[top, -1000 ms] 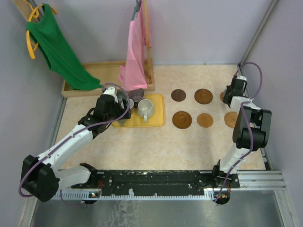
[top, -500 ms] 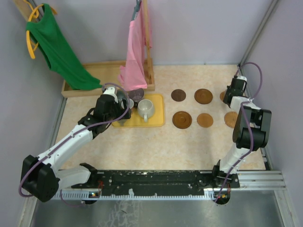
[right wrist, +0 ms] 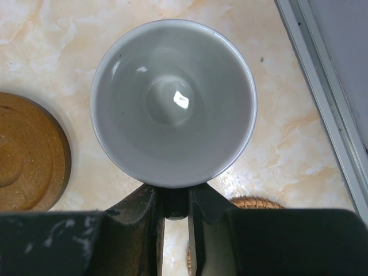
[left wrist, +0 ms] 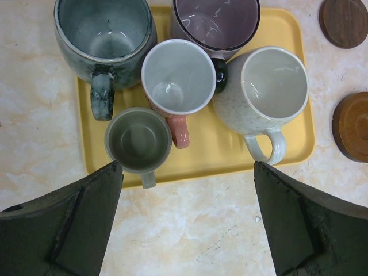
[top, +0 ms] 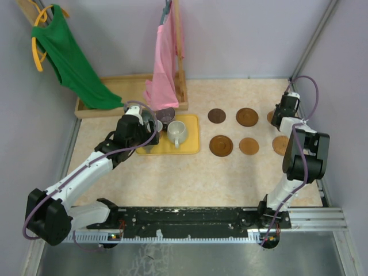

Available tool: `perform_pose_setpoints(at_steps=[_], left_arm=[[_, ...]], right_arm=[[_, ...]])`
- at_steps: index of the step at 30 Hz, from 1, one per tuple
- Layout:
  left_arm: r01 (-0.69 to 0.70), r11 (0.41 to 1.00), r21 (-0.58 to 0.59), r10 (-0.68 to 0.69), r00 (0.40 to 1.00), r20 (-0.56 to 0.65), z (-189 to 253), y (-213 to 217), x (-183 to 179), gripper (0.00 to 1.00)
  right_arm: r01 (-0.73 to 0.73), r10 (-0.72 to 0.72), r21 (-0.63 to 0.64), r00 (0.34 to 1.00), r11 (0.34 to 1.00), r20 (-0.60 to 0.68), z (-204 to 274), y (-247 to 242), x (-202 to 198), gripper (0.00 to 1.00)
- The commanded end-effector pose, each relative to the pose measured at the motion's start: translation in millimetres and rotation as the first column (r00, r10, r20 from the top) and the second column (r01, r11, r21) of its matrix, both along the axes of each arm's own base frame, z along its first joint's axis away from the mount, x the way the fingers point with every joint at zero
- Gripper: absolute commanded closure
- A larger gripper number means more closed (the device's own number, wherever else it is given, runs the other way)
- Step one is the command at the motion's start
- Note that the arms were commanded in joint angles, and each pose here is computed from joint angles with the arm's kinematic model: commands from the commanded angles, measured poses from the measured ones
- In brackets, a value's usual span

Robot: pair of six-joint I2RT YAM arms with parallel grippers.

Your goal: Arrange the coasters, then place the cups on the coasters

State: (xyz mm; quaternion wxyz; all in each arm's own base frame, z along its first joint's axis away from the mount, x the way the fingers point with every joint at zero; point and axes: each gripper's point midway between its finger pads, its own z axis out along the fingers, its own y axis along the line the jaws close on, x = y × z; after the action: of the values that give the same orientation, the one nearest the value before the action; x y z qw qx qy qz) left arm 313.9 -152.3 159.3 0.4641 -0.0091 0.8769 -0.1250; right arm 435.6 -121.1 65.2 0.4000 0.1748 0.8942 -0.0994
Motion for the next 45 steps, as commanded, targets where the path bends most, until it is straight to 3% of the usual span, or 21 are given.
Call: perform_pose_setpoints(at_steps=[1,10,25,40,45], left_arm=[[-0.010,1.000,-0.021,0.010,0.999,0.030,10.2,-0.1,4.3,0.00],[-0.007,1.000,-0.022,0.007,0.999,0.034,11.3,-1.2,5.6,0.00],[-0.008,1.000,-0.027,0.009,0.999,0.037,12.6,-0.8,4.6,0.00],[-0.002,0.999,-0.044,0.004,0.999,0.048,17.5,-1.9,2.7,0.00],[-0.004,0.999,-0.033,0.006,0.998,0.060,20.9,-0.3,4.4,0.00]], right_arm=[[0.010,-0.009,-0.029,0.999,1.000,0.035,5.2,-4.5,9.0,0.81],[0.020,-0.019,-0.030,0.999,0.999,0.029,4.1,-5.5,6.2,0.72],[0.054,-0.052,-0.040,0.998,0.998,0.041,10.8,-10.3,2.0,0.71],[0.085,-0.080,-0.024,0.984,0.996,0.160,80.2,7.4,-5.7,0.65],[0.048,-0.047,-0.003,0.978,0.999,0.205,104.9,43.7,-14.6,0.65]])
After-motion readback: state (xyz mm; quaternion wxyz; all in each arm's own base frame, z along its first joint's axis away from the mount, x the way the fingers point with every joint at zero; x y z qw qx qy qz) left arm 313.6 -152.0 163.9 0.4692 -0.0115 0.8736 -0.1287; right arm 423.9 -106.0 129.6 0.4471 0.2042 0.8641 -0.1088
